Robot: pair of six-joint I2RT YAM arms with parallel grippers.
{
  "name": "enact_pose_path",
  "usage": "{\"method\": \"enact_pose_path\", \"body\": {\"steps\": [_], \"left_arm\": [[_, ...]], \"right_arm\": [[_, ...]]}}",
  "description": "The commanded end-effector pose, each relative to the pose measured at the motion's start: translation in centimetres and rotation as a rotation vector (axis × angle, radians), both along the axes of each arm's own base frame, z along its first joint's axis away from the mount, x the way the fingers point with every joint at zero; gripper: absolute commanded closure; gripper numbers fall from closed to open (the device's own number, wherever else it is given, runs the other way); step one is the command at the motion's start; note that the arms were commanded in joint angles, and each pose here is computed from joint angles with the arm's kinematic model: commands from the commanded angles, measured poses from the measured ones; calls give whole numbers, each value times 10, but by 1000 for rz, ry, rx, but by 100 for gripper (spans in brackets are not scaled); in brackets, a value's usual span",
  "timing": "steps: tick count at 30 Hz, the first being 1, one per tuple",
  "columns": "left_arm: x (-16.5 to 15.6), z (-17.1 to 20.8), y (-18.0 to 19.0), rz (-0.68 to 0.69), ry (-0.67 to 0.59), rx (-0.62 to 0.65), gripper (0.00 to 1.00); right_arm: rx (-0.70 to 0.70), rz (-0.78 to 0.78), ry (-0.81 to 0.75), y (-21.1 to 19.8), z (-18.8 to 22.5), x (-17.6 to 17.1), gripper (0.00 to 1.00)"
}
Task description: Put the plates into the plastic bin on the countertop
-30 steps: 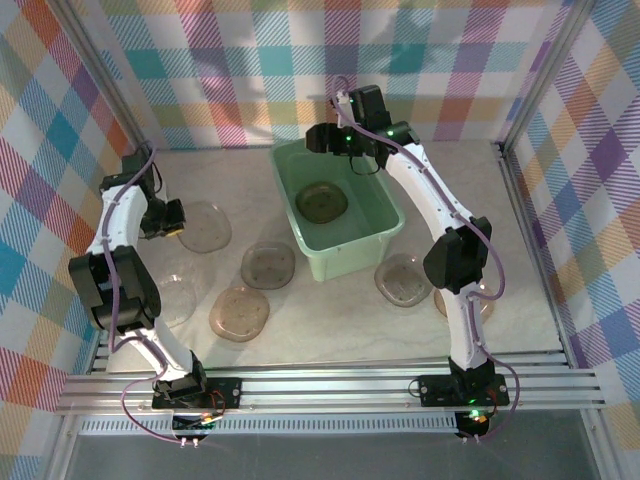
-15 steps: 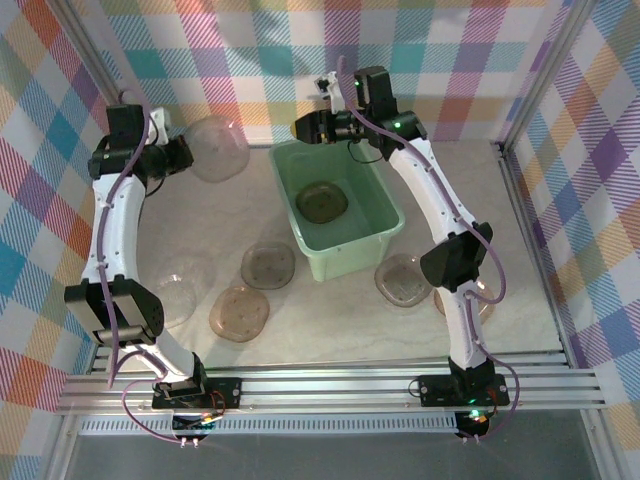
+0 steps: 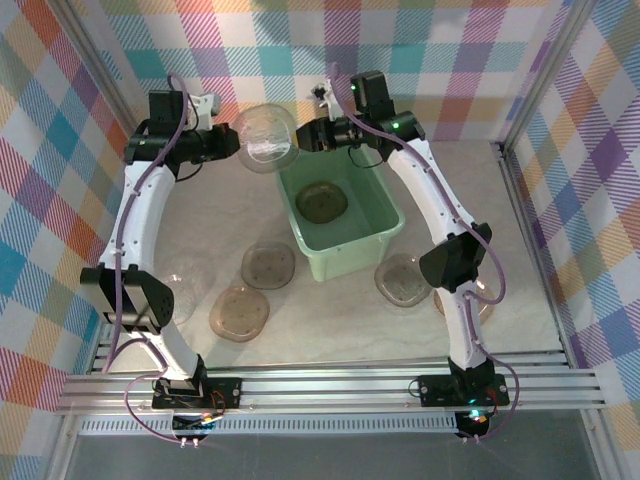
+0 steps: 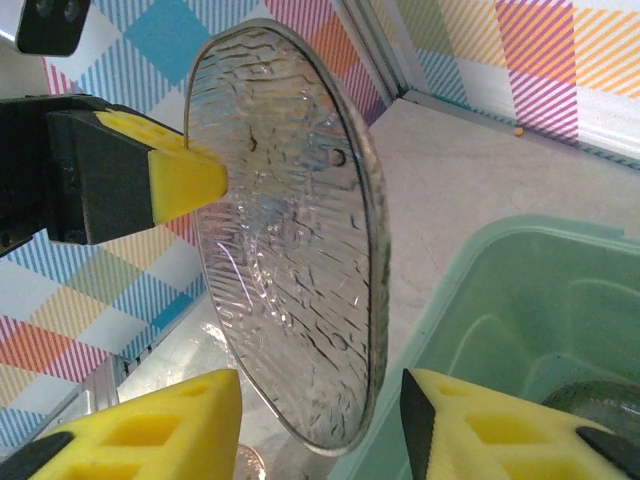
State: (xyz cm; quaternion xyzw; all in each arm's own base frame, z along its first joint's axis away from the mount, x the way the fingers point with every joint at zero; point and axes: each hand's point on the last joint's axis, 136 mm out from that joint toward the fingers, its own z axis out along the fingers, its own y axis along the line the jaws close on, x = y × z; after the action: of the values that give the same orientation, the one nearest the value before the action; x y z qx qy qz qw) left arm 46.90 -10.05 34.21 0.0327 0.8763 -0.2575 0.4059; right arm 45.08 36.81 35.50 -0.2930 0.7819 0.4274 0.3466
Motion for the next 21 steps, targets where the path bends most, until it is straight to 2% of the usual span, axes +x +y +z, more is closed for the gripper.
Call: {"method": "enact_pose_path", "body": {"steps": [1,6,10,14,17,21], "left_arm": [[1,23,-11,-48,-71,-12,100],[1,27,-19,-71,-79,-17,100],[1,28,-26,-94,-75,-27,100],[3,25,-26,-97,-60,-18,100],[5,25,-29,-103,-57,-18,100],[9,23,-31,-100,-42,-11,100]], "right_arm": [[-17,-16,-21,-3,9,-7,58],[-35,-52,-15,-5,2,-1,68],[-42,-63,-14,-4,-1,2,72],[-52,-88,-23,-6,-3,7,80],[-51,-95,-22,-5,-4,9,90],[-53,-110,-21,-6,-5,12,95]]}}
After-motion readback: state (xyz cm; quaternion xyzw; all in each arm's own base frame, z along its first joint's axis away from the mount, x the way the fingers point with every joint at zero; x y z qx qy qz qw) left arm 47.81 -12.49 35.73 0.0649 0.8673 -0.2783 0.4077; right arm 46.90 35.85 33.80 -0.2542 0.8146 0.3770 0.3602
